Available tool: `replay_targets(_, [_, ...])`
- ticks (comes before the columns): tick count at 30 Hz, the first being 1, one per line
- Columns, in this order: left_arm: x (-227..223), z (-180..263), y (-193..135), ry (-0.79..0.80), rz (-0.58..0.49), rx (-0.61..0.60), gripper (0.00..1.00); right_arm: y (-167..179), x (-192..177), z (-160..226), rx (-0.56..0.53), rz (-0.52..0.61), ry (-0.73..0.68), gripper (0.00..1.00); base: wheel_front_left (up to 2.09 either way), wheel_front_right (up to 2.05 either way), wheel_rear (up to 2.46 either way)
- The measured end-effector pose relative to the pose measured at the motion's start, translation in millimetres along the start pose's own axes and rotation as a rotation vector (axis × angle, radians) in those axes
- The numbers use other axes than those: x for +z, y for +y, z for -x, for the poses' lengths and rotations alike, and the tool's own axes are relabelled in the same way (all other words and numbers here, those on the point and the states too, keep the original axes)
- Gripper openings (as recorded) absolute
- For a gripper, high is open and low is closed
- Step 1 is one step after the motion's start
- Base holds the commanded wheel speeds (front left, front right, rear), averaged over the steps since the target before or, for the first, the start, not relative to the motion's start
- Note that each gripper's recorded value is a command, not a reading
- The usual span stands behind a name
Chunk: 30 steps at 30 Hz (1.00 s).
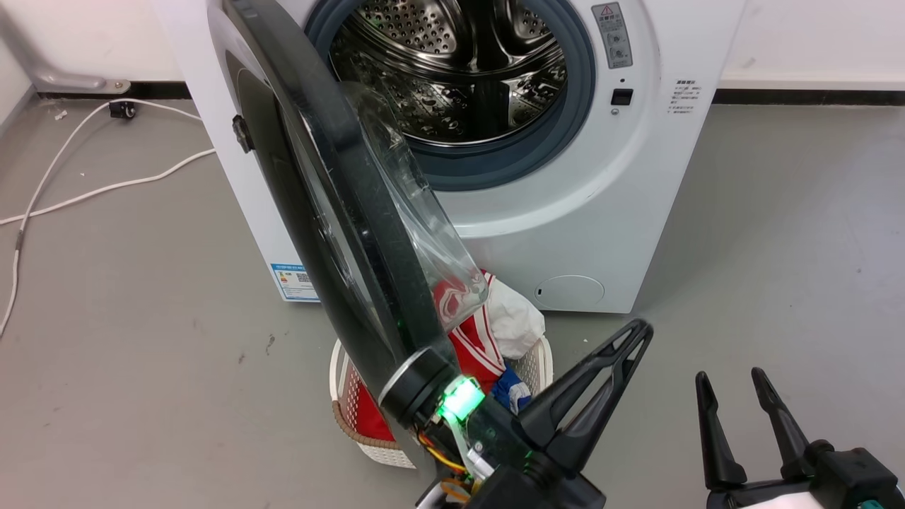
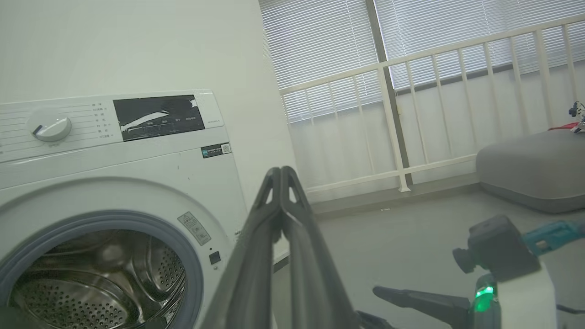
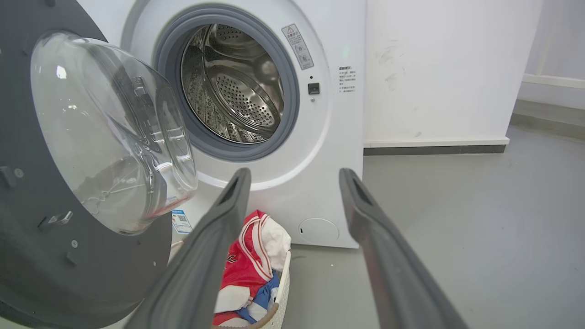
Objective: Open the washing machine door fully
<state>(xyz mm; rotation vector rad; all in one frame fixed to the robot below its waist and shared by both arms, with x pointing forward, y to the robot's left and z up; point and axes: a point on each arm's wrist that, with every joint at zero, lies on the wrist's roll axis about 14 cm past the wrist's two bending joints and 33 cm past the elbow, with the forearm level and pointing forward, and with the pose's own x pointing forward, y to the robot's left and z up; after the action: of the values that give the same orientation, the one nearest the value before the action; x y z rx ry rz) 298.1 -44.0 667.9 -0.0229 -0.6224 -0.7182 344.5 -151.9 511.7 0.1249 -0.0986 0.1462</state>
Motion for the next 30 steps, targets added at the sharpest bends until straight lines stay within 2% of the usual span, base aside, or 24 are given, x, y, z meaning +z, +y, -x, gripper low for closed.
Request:
replay_targets(18, [-79.9, 49.4, -2.0, 0.289, 0.091, 0.045, 0.0, 4.2, -11.5, -8.1, 0.017, -0.003, 0.033, 1.0, 0.0, 0.0, 0.0])
replay_targets(30, [-110.3, 77.6, 34.1, 0.408, 0.062, 0.163, 0.0, 4.1, -17.3, -9.8, 0.018, -0.003, 0.051, 1.0, 0.0, 0.0, 0.0])
